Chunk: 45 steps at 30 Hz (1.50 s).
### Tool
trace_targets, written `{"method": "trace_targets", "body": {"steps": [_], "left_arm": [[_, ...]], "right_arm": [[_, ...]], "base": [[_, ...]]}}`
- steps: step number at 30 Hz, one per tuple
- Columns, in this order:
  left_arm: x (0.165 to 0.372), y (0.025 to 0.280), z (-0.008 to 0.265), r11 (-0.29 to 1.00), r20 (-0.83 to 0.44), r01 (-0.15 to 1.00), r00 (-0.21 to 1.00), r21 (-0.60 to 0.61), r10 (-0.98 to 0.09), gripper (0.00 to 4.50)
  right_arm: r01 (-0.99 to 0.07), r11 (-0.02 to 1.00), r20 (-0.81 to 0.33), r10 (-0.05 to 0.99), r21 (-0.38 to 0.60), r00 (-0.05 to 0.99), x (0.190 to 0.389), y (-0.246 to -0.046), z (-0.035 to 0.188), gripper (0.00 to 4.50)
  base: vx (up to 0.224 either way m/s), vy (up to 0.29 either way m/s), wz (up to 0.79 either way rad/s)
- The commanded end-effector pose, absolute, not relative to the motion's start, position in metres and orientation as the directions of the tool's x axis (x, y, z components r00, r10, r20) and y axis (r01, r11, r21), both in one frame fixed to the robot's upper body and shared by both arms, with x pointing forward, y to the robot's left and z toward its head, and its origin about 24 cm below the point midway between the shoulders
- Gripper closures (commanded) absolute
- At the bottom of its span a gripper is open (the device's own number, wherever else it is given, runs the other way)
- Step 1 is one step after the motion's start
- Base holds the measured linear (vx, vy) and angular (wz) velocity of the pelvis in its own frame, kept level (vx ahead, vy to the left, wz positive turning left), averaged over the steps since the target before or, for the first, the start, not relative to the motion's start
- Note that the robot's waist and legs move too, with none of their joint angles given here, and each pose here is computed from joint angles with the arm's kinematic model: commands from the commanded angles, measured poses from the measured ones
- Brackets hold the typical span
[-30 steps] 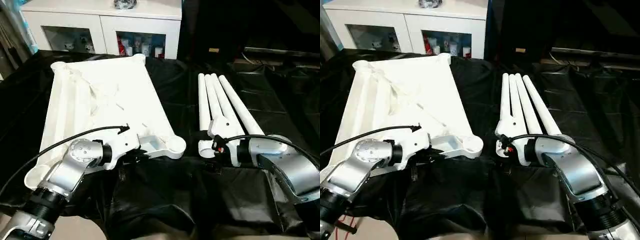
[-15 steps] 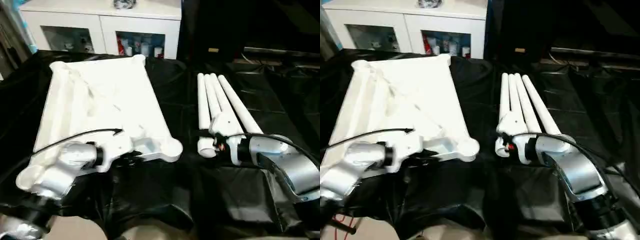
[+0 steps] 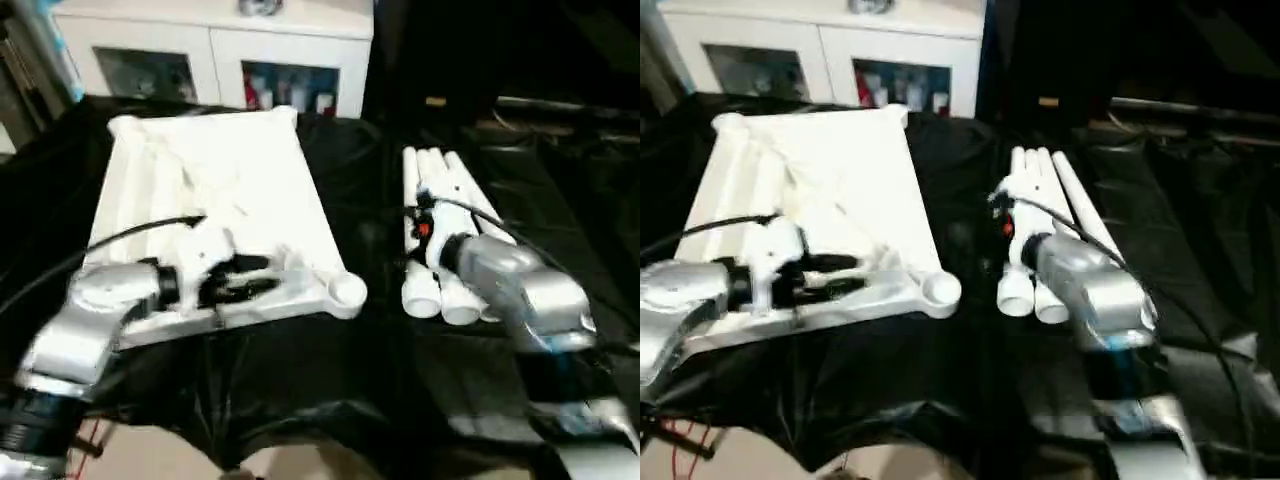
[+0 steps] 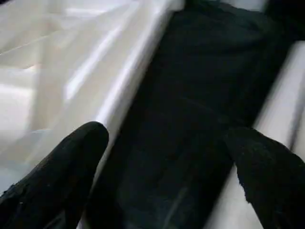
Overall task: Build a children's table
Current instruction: Pick table leg
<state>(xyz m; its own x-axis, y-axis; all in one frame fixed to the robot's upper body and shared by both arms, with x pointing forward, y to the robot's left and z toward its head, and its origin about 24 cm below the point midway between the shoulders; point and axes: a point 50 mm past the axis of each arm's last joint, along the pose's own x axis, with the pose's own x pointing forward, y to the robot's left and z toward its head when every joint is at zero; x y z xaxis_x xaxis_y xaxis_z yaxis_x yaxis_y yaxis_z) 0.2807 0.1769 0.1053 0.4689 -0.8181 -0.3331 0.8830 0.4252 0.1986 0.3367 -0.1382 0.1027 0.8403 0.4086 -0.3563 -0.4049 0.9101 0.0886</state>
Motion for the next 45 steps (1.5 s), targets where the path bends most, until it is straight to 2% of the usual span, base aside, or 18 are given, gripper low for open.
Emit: {"method": "trace_targets", "body": {"steps": [1,2,4,8,11,13,20,24,25,28,34,36,37,45], "left_arm": [[0.279,0.173,0.110,0.439,-0.310,0.881,0.473,0.179,-0.824,2.39],[0.278,0.171,0.111,0.436,-0.305,0.885,0.465,0.162,-0.831,2.14],[0.277,0.166,0.115,0.451,-0.267,0.881,0.472,0.141,-0.840,2.04],[0.276,0.157,0.117,0.439,-0.249,0.893,0.450,0.100,-0.858,1.69],[0.277,0.148,0.116,0.431,-0.226,0.890,0.455,0.146,-0.862,1.51],[0.275,0.146,0.112,0.399,-0.271,0.907,0.420,0.131,-0.866,1.27],[0.273,0.140,0.110,0.366,-0.305,0.922,0.387,0.125,-0.870,1.27],[0.273,0.137,0.109,0.351,-0.305,0.925,0.380,0.146,-0.873,1.27],[0.274,0.135,0.109,0.349,-0.303,0.924,0.381,0.157,-0.873,1.27],[0.275,0.134,0.109,0.345,-0.303,0.925,0.377,0.156,-0.875,1.27],[0.274,0.132,0.108,0.327,-0.314,0.937,0.349,0.124,-0.883,1.27],[0.272,0.131,0.106,0.304,-0.333,0.947,0.322,0.106,-0.886,1.27],[0.271,0.131,0.106,0.288,-0.347,0.952,0.305,0.101,-0.887,1.22],[0.272,0.133,0.108,0.276,-0.362,0.954,0.301,0.119,-0.883,1.22]], "right_arm": [[-0.264,0.961,-0.411,0.272,0.078,0.870,0.343,-0.151,0.100,0.00],[-0.231,0.970,-0.416,0.242,0.076,0.877,0.344,-0.154,0.099,0.00],[-0.170,0.983,-0.467,0.179,0.063,0.866,0.346,-0.157,0.097,0.00],[-0.152,0.985,-0.496,0.172,0.081,0.851,0.347,-0.157,0.096,0.00],[-0.146,0.985,-0.523,0.175,0.097,0.834,0.347,-0.156,0.094,0.00],[-0.139,0.984,-0.551,0.177,0.110,0.816,0.346,-0.155,0.092,0.00],[-0.137,0.976,-0.606,0.211,0.166,0.767,0.348,-0.148,0.087,0.00],[-0.132,0.981,-0.660,0.195,0.144,0.726,0.348,-0.148,0.084,0.00],[-0.133,0.973,-0.655,0.224,0.187,0.722,0.350,-0.145,0.085,0.00],[-0.137,0.964,-0.655,0.256,0.229,0.711,0.351,-0.141,0.085,0.00],[-0.130,0.963,-0.719,0.262,0.235,0.644,0.352,-0.139,0.075,0.00],[-0.096,0.964,-0.735,0.250,0.246,0.630,0.354,-0.140,0.072,0.00],[-0.088,0.964,-0.741,0.248,0.249,0.624,0.355,-0.140,0.071,0.29],[-0.078,0.967,-0.760,0.241,0.244,0.604,0.357,-0.142,0.064,0.86]], "base": [[0.000,0.000,0.00],[0.000,0.000,0.00],[0.000,0.000,0.00],[0.000,0.000,0.00],[0.000,0.000,0.00],[0.000,0.000,0.00],[0.000,0.000,0.00],[0.000,0.000,0.00],[0.000,0.000,0.00],[0.000,0.000,0.00],[0.000,0.000,0.00],[0.000,0.000,0.00],[0.000,0.000,0.00],[0.000,0.000,0.00]]}}
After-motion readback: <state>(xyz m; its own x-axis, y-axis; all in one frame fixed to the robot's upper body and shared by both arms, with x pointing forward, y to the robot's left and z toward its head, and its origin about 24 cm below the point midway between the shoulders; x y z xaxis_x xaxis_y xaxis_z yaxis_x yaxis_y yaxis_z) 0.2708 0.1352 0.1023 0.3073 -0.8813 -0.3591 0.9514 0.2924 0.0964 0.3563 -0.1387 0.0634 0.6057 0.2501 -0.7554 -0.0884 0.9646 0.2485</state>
